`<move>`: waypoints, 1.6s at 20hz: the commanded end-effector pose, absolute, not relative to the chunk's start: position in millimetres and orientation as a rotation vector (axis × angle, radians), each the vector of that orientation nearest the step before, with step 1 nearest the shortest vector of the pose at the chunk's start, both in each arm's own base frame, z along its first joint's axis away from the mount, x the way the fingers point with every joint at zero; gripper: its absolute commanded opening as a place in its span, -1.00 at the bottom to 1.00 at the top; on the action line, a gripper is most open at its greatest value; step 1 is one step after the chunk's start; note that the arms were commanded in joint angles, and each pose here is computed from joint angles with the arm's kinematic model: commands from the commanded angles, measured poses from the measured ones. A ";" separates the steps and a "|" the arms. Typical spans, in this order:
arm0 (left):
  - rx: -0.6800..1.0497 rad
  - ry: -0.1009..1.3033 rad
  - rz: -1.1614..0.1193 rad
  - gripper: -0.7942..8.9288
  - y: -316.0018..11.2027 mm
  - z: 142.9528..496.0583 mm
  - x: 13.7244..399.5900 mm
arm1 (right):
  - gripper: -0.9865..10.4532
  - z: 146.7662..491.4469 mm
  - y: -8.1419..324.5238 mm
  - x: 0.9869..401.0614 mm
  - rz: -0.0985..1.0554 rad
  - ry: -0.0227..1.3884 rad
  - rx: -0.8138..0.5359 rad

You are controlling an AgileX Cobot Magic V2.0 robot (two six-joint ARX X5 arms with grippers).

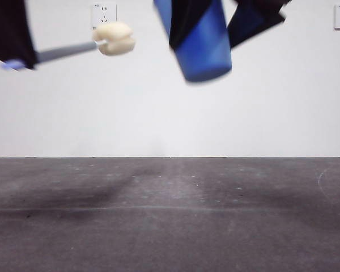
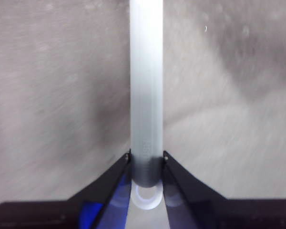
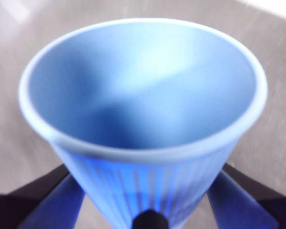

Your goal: Pick up the cup brush,pick up the cup,insert the brush into the cup,clean the cup,put the cup brush back,put the cup back to the fixed position on the table

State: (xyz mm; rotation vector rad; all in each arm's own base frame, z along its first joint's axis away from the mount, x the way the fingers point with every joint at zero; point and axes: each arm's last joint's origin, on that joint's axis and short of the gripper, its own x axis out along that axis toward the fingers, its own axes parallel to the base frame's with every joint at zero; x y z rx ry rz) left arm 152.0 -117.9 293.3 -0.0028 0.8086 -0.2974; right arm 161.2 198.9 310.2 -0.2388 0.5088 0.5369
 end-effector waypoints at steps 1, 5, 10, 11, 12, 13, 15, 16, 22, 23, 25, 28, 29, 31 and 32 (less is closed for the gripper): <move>-0.111 0.833 -0.309 -0.85 -128.7 281.4 175.7 | -0.85 327.6 187.7 152.6 0.530 0.445 -0.141; -0.130 0.930 -0.270 -0.86 -138.4 254.3 202.1 | -0.85 358.3 157.5 131.0 0.526 0.316 -0.078; -0.202 0.998 -0.247 -0.85 -144.7 211.6 211.2 | -0.85 371.5 124.0 108.2 0.461 0.279 -0.077; -0.196 1.013 -0.241 -0.86 -145.0 202.1 211.7 | -0.85 371.4 119.0 104.7 0.454 0.287 -0.086; -0.195 1.019 -0.232 -0.85 -144.9 195.1 211.9 | -0.85 372.1 115.7 102.3 0.454 0.287 -0.086; -0.204 1.029 -0.215 -0.85 -145.2 188.0 212.6 | -0.85 373.2 112.4 99.8 0.455 0.282 -0.082; -0.188 1.042 -0.194 -0.86 -147.1 177.8 215.9 | -0.85 373.8 108.3 96.7 0.455 0.283 -0.082; -0.183 1.051 -0.189 -0.85 -148.4 172.9 218.0 | -0.85 373.3 107.2 95.8 0.454 0.289 -0.086; -0.160 1.141 -0.140 -0.85 -155.2 138.0 227.6 | -0.85 372.1 104.9 93.8 0.458 0.302 -0.093; -0.159 1.141 -0.138 -0.85 -155.3 137.4 227.8 | -0.85 371.7 104.7 93.7 0.458 0.307 -0.097; -0.161 1.137 -0.139 -0.85 -155.5 137.5 228.2 | -0.85 370.2 104.4 93.5 0.456 0.319 -0.107; -0.158 1.154 -0.139 -0.75 -154.9 136.9 226.9 | -0.85 370.0 104.4 93.4 0.456 0.320 -0.109; -0.155 1.166 -0.139 -0.51 -154.5 136.4 226.1 | -0.85 370.1 104.4 93.4 0.456 0.320 -0.108; -0.164 1.190 -0.159 0.10 -154.6 136.1 224.9 | -0.85 370.0 104.4 93.4 0.457 0.320 -0.109; -0.177 1.202 -0.178 0.15 -155.0 136.3 225.0 | -0.85 369.9 104.6 93.5 0.457 0.321 -0.109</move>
